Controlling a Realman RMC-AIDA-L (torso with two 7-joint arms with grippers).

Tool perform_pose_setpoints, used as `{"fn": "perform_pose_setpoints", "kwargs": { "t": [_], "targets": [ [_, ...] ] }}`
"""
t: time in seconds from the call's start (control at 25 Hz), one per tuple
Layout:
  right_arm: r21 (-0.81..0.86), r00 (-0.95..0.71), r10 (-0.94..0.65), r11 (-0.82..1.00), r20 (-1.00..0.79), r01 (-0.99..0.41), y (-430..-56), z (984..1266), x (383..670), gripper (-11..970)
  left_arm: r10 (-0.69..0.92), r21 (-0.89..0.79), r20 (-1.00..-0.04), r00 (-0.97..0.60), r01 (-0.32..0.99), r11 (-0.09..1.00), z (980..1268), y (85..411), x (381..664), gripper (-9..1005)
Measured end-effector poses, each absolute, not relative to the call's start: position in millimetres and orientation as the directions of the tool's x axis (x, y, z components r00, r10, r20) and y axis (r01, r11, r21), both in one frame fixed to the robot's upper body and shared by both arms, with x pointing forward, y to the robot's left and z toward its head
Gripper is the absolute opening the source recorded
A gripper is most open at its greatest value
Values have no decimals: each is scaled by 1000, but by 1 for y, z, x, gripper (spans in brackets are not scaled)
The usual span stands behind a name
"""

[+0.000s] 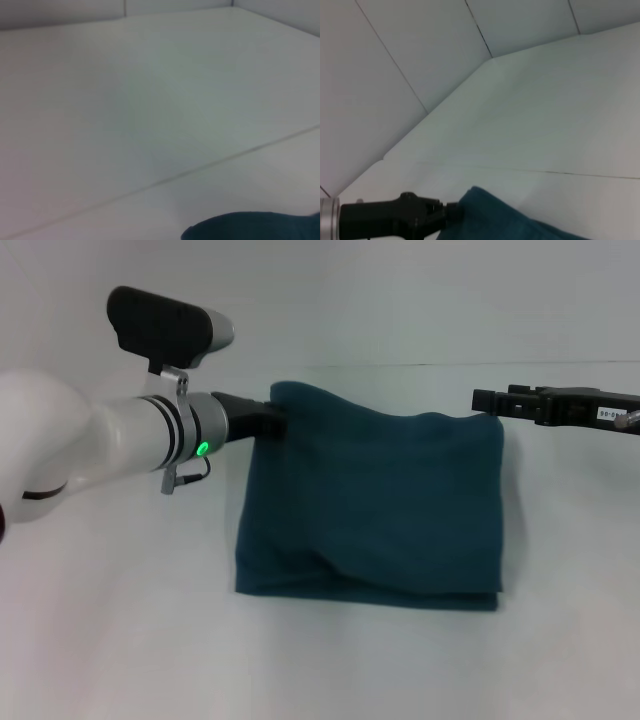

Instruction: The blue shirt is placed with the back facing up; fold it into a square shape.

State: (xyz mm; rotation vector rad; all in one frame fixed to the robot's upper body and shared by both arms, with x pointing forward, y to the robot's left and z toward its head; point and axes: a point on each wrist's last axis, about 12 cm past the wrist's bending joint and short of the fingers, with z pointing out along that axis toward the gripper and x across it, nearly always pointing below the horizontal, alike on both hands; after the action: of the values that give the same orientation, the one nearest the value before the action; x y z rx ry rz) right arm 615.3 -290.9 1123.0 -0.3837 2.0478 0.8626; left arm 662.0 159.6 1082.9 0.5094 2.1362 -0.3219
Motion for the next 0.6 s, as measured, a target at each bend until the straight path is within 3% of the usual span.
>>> {"fn": "perform_pose_setpoints", "kwargs": {
  "t": [0.6],
  "targets": [
    [444, -583, 54, 706, -810, -551, -286, 1123, 618, 819, 194, -20, -840, -506, 387, 922, 1086, 172, 669, 37]
  ]
}}
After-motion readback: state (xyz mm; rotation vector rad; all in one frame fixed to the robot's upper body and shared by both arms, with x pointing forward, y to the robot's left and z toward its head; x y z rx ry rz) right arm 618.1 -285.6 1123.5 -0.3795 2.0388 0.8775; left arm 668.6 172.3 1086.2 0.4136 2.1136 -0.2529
